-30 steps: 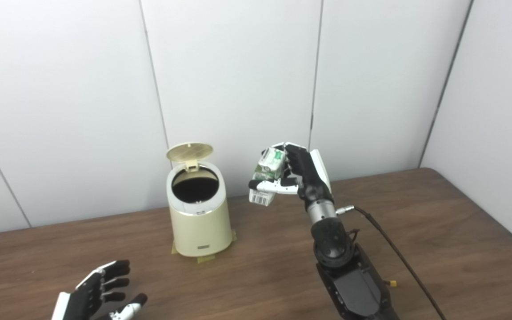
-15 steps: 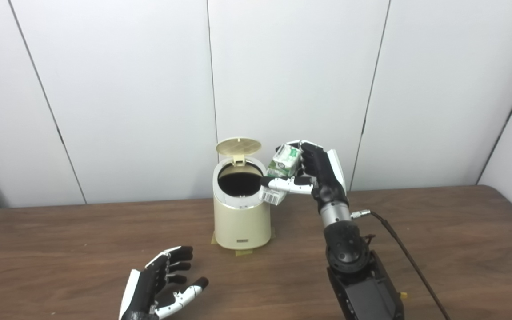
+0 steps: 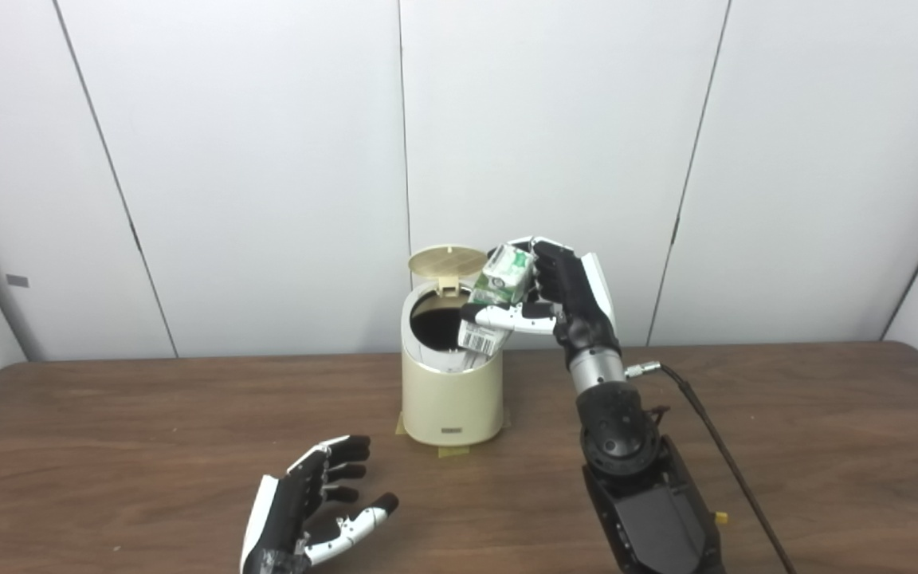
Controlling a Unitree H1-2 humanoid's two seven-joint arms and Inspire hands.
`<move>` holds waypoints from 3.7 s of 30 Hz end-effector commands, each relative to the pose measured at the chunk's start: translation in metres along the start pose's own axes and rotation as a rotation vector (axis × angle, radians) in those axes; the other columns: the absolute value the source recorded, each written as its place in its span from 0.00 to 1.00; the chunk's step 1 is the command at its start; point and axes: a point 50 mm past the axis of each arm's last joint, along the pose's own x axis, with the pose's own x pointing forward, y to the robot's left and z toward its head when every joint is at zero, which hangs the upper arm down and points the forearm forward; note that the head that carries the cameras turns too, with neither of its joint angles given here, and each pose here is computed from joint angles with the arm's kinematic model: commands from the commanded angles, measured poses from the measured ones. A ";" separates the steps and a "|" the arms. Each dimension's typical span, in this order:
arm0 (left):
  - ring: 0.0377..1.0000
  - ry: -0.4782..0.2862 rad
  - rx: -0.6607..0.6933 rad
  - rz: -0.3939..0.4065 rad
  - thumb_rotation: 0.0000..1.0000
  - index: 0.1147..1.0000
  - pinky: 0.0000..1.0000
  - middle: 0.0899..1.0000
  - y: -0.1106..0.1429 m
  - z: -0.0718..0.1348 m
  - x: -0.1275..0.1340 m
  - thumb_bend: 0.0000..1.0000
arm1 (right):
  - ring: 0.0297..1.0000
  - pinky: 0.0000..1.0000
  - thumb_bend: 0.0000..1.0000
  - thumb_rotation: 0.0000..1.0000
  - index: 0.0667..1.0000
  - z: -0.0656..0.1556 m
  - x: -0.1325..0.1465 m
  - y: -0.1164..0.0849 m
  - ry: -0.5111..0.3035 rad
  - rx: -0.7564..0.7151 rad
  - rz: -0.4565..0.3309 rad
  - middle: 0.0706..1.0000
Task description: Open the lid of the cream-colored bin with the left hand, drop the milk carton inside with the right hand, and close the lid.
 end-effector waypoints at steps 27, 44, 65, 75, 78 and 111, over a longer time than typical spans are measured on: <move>0.71 -0.087 -0.012 0.024 0.06 0.70 0.62 0.72 -0.008 0.030 0.004 0.66 | 0.30 0.28 0.52 0.00 0.50 0.017 0.039 0.028 -0.092 -0.004 0.014 0.37; 0.70 -0.092 -0.016 0.020 0.06 0.69 0.63 0.71 -0.012 0.032 0.002 0.66 | 0.31 0.28 0.52 0.00 0.50 0.001 0.032 0.047 -0.110 0.004 -0.078 0.38; 0.69 -0.094 -0.024 0.014 0.03 0.69 0.61 0.71 -0.014 0.034 0.000 0.65 | 0.29 0.26 0.52 0.00 0.50 -0.005 0.035 0.063 -0.125 0.010 -0.107 0.38; 0.69 -0.085 -0.029 0.013 0.04 0.68 0.61 0.71 -0.016 0.034 -0.002 0.65 | 0.31 0.28 0.52 0.00 0.49 0.000 0.042 0.064 -0.148 0.001 -0.123 0.39; 0.69 -0.079 -0.031 0.012 0.05 0.68 0.61 0.71 -0.016 0.034 -0.002 0.65 | 0.31 0.28 0.52 0.00 0.49 0.001 0.042 0.065 -0.150 0.002 -0.124 0.39; 0.68 -0.086 -0.034 0.003 0.04 0.68 0.60 0.70 -0.015 0.036 -0.002 0.65 | 0.67 0.54 0.88 0.14 0.70 -0.022 0.036 0.058 -0.185 -0.299 0.092 0.72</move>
